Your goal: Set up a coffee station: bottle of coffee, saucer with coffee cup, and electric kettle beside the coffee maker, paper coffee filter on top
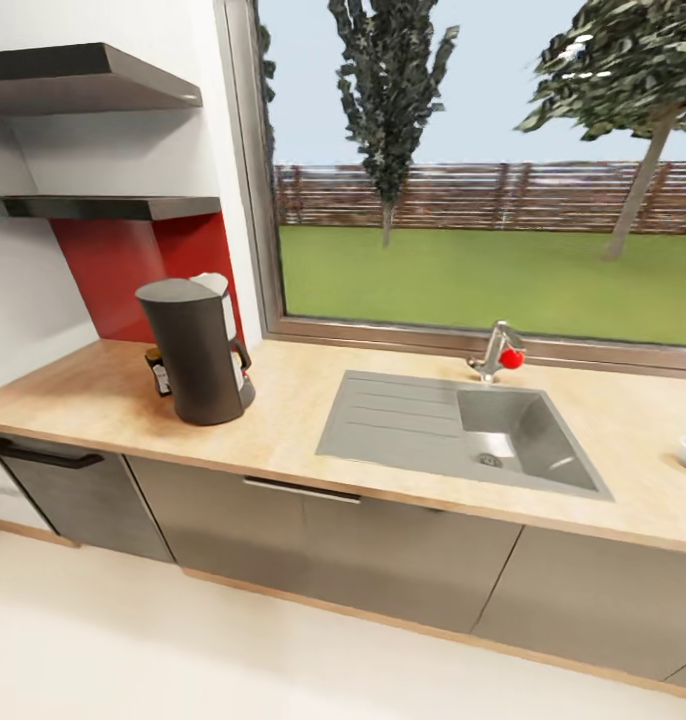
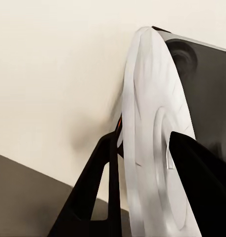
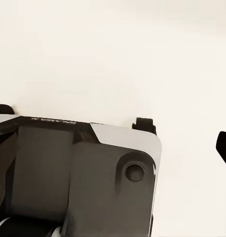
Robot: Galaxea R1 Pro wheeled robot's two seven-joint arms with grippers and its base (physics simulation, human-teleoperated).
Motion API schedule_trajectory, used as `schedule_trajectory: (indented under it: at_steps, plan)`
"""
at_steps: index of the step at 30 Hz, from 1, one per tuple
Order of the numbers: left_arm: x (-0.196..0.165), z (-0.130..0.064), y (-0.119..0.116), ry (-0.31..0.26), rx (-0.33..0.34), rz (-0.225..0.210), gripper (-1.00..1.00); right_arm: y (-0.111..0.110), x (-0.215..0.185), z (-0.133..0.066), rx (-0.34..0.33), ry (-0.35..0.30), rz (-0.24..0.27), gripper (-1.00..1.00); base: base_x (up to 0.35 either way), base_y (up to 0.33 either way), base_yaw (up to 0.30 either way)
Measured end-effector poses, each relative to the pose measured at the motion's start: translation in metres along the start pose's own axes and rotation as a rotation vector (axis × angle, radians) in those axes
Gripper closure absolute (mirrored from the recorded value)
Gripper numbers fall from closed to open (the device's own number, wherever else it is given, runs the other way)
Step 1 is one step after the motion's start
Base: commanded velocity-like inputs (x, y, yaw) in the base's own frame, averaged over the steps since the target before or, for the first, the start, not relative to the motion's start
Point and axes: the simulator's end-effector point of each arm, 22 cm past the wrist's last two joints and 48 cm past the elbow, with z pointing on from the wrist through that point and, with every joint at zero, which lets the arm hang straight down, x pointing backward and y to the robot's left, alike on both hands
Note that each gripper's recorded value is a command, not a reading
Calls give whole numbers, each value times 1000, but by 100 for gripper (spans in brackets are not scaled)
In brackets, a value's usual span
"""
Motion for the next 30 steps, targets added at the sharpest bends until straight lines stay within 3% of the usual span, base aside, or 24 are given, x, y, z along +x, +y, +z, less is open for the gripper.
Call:
schedule_trajectory:
  at_steps: [17,30]
  plan:
    - [0,0,0,0,0,1,100,0,0,0,0,1,-1,-100,10,9,286]
    - [-1,0,0,-2,0,0,100,0,1,0,0,1,-1,-100,193,221,266]
